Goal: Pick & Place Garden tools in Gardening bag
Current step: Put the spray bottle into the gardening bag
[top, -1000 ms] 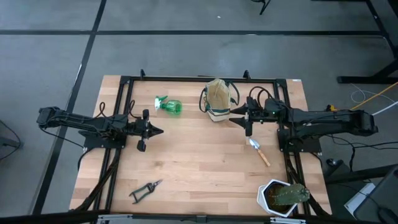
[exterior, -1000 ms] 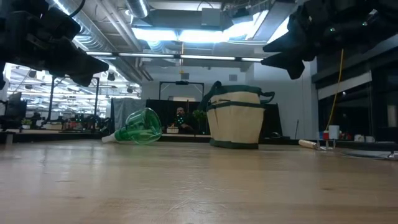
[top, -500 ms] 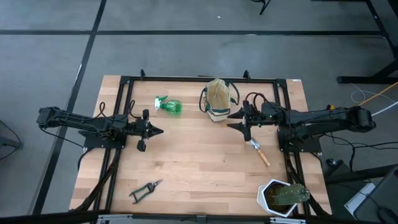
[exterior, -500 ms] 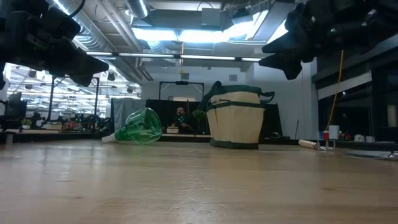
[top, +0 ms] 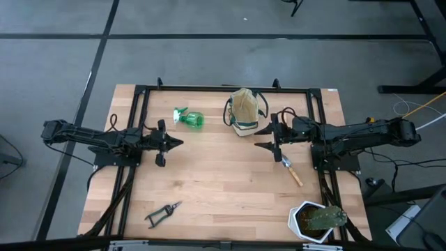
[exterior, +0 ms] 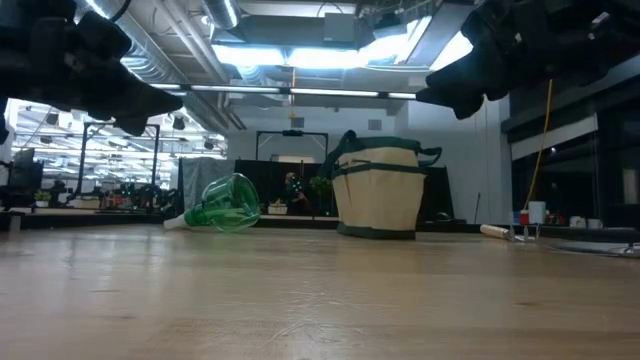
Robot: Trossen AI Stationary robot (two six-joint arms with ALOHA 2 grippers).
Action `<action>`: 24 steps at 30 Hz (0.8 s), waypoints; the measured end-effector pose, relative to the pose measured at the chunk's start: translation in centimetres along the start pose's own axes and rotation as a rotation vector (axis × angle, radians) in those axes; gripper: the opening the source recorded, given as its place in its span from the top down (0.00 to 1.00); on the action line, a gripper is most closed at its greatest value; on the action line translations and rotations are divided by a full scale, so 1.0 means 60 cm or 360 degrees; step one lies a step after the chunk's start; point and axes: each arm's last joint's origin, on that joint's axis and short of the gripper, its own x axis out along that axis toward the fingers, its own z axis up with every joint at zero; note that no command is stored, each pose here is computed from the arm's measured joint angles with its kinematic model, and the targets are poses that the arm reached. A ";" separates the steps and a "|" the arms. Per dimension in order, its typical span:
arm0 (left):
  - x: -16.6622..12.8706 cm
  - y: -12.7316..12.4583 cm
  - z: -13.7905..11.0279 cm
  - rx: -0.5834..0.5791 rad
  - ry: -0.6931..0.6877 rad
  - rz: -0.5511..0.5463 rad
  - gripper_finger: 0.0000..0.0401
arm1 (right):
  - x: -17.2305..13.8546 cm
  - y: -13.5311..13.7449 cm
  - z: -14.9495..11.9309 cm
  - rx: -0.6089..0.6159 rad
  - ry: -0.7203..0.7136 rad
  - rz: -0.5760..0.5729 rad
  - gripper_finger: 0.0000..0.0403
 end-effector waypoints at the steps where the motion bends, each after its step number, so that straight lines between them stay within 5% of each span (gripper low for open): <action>1: 0.000 0.000 0.000 -0.0048 -0.0003 -0.0001 0.99 | 0.000 0.000 0.000 -0.0022 -0.0002 0.0000 0.47; 14: 0.000 0.000 0.002 -0.0674 -0.0018 -0.0007 0.99 | -0.001 0.000 0.019 -0.0096 -0.0183 -0.0005 0.47; 24: 0.000 0.001 0.000 -0.0652 -0.0008 0.0034 0.99 | -0.001 0.000 0.015 0.0101 -0.0149 0.0007 0.47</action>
